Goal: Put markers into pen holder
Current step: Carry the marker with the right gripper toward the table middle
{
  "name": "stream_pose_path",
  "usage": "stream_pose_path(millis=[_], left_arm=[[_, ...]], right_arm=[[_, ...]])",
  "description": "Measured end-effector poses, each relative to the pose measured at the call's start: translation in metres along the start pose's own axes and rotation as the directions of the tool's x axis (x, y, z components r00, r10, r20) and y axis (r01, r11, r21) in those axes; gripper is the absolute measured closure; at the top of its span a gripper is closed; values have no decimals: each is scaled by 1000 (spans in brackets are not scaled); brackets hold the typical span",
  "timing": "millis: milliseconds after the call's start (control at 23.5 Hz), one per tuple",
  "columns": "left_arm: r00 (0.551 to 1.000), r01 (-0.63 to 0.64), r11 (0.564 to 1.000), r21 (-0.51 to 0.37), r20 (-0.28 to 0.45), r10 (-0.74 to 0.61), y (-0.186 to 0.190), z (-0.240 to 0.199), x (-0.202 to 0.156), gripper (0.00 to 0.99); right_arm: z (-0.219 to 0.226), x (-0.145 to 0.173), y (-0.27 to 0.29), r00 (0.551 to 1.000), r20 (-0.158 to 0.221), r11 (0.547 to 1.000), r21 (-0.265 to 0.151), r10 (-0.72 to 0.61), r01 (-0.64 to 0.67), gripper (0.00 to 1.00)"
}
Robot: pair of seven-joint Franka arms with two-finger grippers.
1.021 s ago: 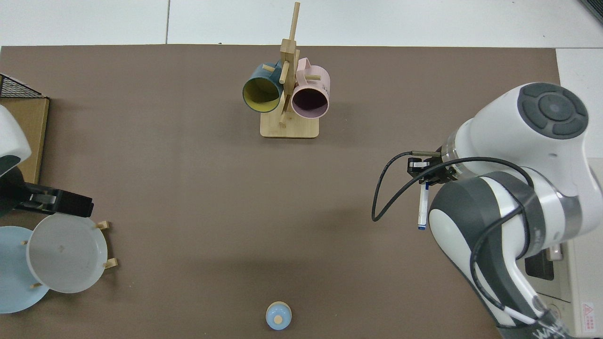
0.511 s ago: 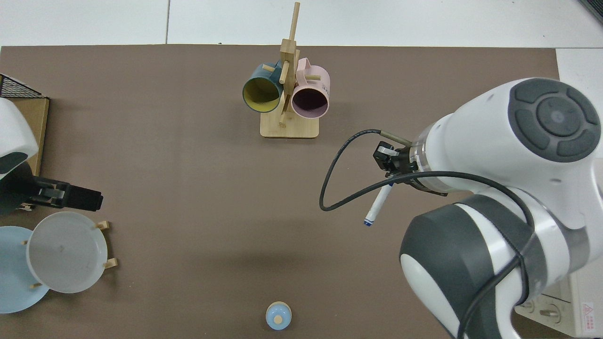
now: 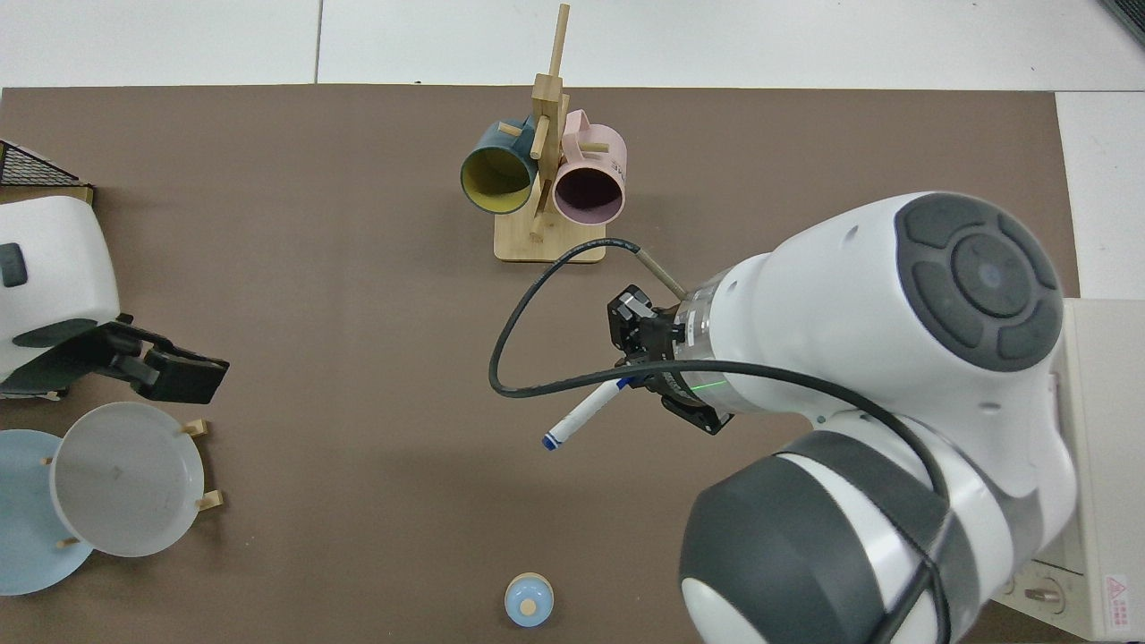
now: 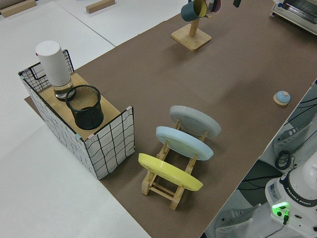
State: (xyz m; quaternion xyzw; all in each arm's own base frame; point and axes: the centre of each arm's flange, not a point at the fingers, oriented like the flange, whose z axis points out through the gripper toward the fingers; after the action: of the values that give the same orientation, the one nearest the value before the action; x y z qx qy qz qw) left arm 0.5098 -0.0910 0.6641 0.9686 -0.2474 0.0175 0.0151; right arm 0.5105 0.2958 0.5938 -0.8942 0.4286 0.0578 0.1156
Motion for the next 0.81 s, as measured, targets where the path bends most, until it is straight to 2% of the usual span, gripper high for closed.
stream_pose_path(millis=[85,213,383,638,809], left_arm=[[998,-53,999,8,-24,53,14,-1,8,35],[987,-148,989,18,-56,149,42,-3,19,9],[958,-275,961,-12,-87,273,86,-2,30,13],[915,-391,920,-37,-124,384,141,-3,38,40],[867,-487,871,-67,-159,472,163,-3,40,48]], right_arm=[[-1,-5,-3,999,-2,999,19,48,-48,846],[2,-10,-5,997,0,997,22,79,-79,846],[8,-17,-12,990,1,989,40,144,-143,846],[21,-20,-16,981,2,981,26,193,-193,846],[25,-18,-17,980,2,979,21,200,-200,846]])
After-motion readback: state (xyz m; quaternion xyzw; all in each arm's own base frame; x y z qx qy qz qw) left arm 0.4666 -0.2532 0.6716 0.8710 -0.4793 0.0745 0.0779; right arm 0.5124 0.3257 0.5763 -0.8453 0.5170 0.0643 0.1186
